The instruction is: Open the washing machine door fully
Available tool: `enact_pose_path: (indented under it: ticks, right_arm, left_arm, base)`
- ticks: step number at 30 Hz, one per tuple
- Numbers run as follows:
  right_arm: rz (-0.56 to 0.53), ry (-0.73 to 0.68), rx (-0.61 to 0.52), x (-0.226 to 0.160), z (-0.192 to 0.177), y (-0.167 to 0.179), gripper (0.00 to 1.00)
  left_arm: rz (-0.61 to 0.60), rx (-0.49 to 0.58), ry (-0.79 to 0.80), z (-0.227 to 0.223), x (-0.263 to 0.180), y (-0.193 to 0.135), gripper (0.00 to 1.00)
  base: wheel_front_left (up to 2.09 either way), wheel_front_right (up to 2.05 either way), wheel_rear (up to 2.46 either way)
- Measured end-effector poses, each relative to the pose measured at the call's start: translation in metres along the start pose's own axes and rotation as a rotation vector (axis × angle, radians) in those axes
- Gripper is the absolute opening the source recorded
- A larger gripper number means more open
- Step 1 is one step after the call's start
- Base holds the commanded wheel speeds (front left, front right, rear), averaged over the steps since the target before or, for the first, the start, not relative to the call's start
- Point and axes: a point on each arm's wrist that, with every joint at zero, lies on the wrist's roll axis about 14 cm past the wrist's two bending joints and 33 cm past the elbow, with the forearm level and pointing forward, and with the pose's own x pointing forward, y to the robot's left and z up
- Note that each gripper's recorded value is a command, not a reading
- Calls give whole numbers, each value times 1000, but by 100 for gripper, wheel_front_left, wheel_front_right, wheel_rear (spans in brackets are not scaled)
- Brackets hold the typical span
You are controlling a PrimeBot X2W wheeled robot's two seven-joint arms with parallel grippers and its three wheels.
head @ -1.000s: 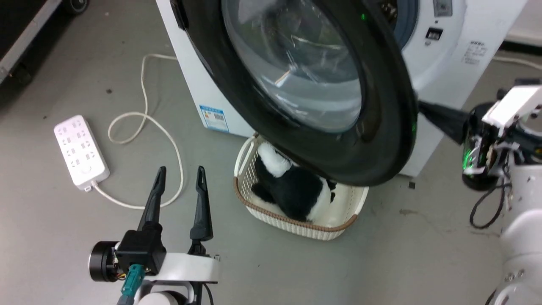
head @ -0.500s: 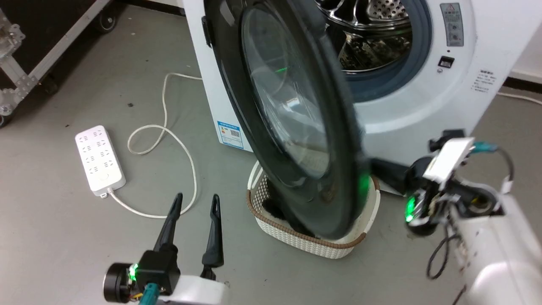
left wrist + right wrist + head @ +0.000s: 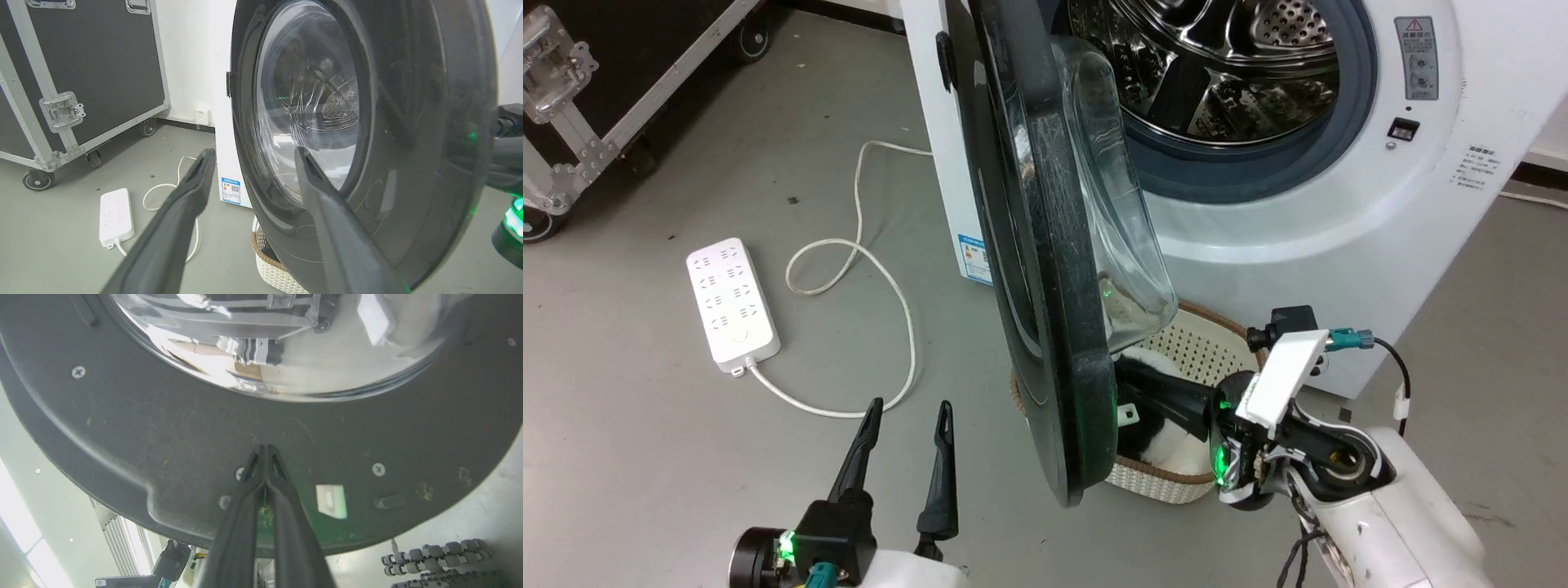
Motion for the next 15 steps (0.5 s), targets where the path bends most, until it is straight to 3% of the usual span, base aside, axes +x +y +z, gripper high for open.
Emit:
enact_pose_path:
  ticks: [1, 2, 3, 6, 8, 11, 15]
  right_arm:
    - [-1, -18, -2, 0, 2, 0, 0]
    - [-2, -41, -2, -1, 6, 0, 34]
    - [-6, -70, -9, -2, 10, -1, 100]
    - [-17, -165, -53, -13, 28, 2, 100]
    - [-22, -303, -141, -30, 56, 12, 100]
    - [-43, -532, -362, -69, 96, 38, 100]
    - [-99, -743, -654, -123, 112, 59, 100]
  left_arm:
    - [0, 0, 1, 0, 0, 0, 100]
    - [1, 0, 1, 0, 1, 0, 100]
    - [2, 0, 0, 0, 1, 1, 100]
    - [9, 0, 0, -1, 4, 4, 100]
    - [4, -5, 3, -2, 6, 3, 100]
    - [-4, -22, 13, -7, 9, 3, 100]
    - [-23, -32, 20, -10, 15, 0, 100]
  base:
    - [0, 0, 0]
    - [0, 0, 0]
    - [0, 0, 0]
    - [0, 0, 0]
    - [0, 0, 0]
    - [0, 0, 0]
    - [0, 0, 0]
